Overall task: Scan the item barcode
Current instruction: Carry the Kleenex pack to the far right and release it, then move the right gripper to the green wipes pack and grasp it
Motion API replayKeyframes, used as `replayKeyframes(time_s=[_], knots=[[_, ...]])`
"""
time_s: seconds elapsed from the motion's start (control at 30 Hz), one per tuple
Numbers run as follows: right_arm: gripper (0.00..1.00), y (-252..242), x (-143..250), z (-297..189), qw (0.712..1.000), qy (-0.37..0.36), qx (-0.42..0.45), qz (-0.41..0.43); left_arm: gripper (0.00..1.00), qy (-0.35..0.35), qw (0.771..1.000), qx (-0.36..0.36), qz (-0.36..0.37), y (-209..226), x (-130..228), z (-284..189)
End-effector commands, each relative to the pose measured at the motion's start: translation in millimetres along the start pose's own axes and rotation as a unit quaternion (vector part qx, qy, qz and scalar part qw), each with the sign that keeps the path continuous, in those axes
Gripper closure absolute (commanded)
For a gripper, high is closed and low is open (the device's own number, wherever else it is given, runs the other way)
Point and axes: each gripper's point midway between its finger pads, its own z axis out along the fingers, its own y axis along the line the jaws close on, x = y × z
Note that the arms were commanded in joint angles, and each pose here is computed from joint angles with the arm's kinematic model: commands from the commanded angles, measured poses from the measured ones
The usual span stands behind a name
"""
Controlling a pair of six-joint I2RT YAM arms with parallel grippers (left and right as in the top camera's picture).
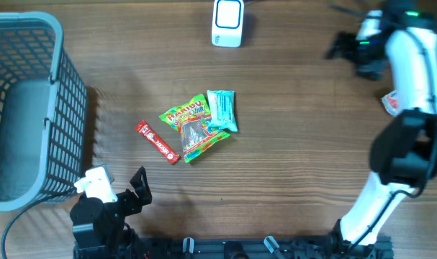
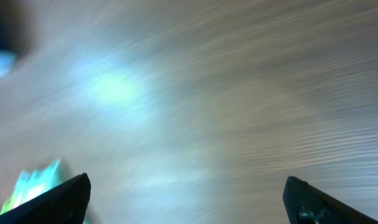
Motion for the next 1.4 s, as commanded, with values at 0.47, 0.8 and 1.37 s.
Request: replayKeyframes(time_s=[0.47,0.8,1.37], knots=[[0.18,196,143,105,0.939,-0.059,0.193,-0.279,0.00,-0.003,1.000,-0.002,0.009,1,0,0],[0.18,212,154,147,0.935,-0.083,0.198,-0.282,0.00,-0.003,1.000,-0.002,0.009,1,0,0],[0.67,164,158,165,0.929,-0.095,0.301,-0.192,0.00,-0.003,1.000,-0.002,0.009,1,0,0]])
